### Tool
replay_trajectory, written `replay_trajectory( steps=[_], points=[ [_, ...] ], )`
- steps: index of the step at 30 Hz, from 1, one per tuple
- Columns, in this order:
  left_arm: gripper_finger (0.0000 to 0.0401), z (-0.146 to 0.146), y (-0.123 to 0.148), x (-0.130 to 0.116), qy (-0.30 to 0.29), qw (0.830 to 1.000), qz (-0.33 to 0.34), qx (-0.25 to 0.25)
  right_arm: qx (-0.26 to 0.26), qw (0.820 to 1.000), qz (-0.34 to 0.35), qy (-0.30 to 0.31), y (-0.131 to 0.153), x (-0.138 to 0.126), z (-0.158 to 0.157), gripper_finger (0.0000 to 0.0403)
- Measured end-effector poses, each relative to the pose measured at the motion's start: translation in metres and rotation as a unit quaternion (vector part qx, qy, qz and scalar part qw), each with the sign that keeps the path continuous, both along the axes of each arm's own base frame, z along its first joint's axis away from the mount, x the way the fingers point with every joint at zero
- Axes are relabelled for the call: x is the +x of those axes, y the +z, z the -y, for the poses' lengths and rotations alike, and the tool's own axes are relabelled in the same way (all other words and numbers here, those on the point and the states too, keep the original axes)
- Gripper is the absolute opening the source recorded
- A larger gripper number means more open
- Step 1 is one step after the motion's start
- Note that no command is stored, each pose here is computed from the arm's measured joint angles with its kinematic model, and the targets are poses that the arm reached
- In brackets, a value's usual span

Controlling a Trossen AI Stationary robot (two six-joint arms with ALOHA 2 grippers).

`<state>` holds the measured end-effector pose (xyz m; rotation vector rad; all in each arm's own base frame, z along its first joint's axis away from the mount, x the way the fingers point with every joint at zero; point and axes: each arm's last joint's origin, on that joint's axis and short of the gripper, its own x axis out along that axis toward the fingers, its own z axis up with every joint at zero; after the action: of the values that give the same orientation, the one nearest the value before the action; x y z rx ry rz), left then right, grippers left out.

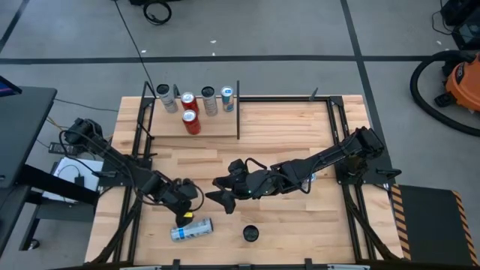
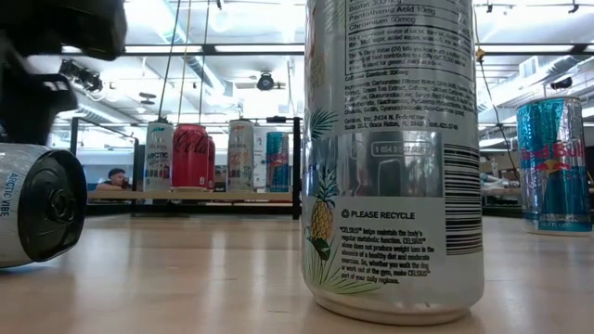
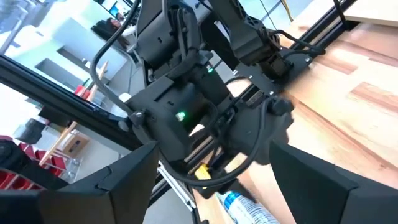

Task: Place canned beverage on shelf
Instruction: Put the blue-white soda can on the shelf aligned with the other blue-white soda can

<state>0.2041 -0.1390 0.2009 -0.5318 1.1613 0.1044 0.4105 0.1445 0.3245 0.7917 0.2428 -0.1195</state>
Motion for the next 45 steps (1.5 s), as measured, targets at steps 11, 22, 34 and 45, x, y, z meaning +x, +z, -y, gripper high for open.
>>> replay_trajectory(
  steps=[11,22,34,45],
  points=[
    [0.0378,0.032,0.008,-0.008,-0.034,0.994,0.025,-0.101,0.071,0.977,-0.043,0.196,-0.003,-0.004,-0.011,0.0313],
    [0.0378,0.047,0.003,-0.029,-0.051,0.996,0.003,-0.073,0.106,0.93,-0.06,0.347,-0.003,-0.008,-0.018,0.0313],
    [0.0378,0.061,-0.019,-0.032,-0.063,0.997,-0.032,-0.044,0.023,0.93,-0.029,0.365,-0.004,-0.005,-0.008,0.0313],
    [0.0378,0.066,-0.039,-0.028,-0.062,0.996,-0.063,-0.02,0.021,0.952,-0.029,0.303,-0.004,0.001,0.004,0.0313]
  ],
)
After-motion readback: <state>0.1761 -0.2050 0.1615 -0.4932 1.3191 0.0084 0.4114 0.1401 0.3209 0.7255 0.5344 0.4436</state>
